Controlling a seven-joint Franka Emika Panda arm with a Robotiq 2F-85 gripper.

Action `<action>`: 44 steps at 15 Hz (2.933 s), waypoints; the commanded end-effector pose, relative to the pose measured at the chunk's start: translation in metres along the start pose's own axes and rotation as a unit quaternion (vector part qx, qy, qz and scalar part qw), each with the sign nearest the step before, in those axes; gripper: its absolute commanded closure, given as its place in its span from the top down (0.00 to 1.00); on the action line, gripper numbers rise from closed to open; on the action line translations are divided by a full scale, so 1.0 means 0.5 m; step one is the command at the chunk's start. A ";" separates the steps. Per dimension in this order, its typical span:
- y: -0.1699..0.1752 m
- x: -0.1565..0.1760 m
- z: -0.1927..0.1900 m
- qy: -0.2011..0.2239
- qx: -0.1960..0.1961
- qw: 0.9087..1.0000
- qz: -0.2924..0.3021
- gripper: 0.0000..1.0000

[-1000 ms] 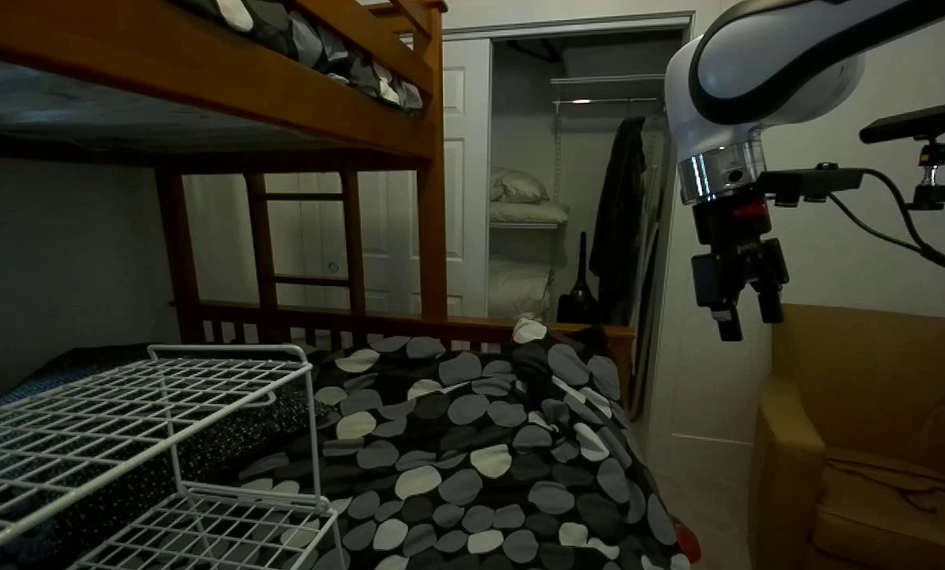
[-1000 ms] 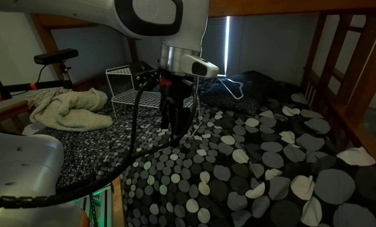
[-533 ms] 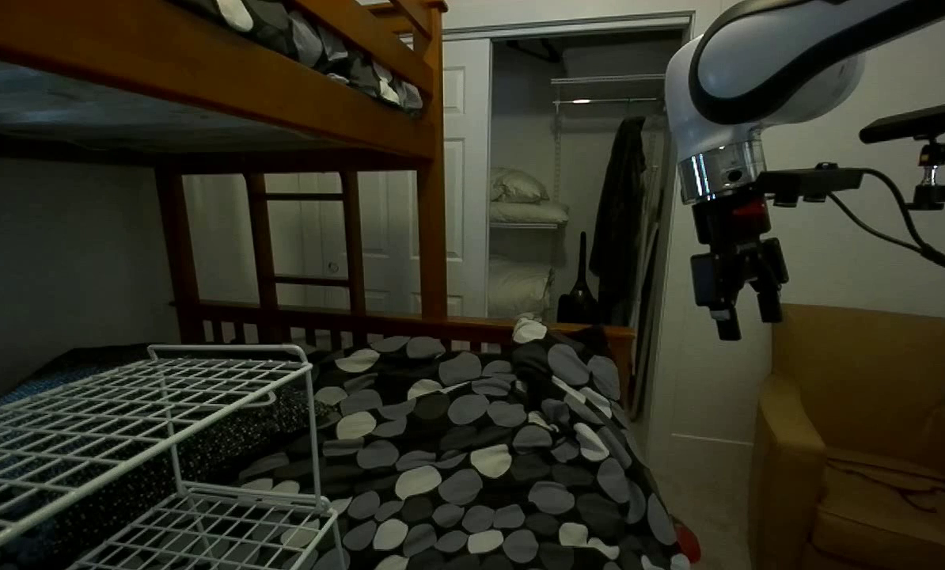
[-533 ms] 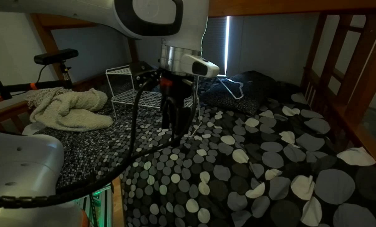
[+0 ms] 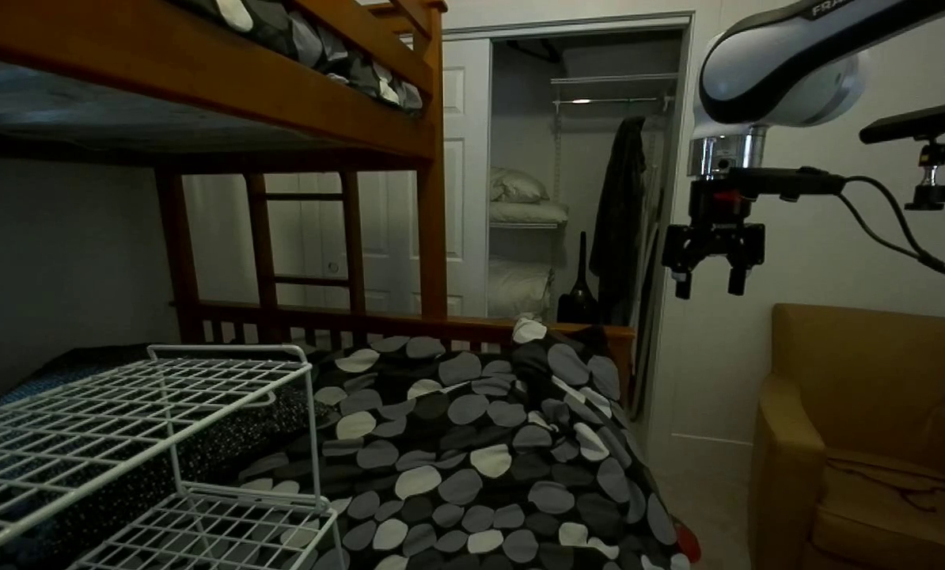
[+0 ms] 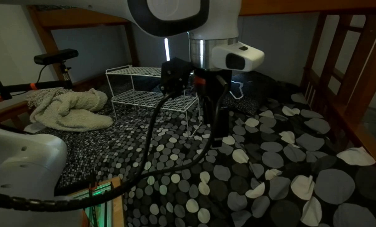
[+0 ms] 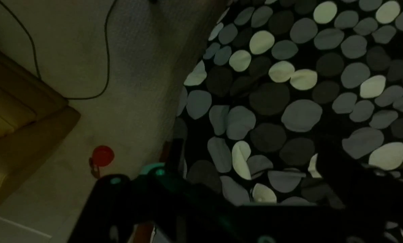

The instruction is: Pick up the bottom right corner of the black comforter and unfold it diagonally, pick up the lint roller and put it on top of the black comforter

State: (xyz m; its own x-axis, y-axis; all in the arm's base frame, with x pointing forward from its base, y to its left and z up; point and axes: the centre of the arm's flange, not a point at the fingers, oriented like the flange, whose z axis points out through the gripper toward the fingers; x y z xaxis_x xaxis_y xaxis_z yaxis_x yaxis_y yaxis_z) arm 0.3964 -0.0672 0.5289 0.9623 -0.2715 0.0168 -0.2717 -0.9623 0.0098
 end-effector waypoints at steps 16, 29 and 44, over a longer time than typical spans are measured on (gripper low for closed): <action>-0.042 0.110 0.057 -0.053 -0.029 0.997 -0.054 1.00; 0.056 0.403 0.124 0.027 -0.015 0.997 -0.068 1.00; 0.144 0.506 0.191 0.006 -0.032 0.999 -0.011 1.00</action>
State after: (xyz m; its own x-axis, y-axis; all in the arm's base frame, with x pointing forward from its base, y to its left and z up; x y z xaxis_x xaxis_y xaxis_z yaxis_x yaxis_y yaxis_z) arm 0.5957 -0.1762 0.4548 0.9775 -0.2062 0.0456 -0.2091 -0.9753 0.0714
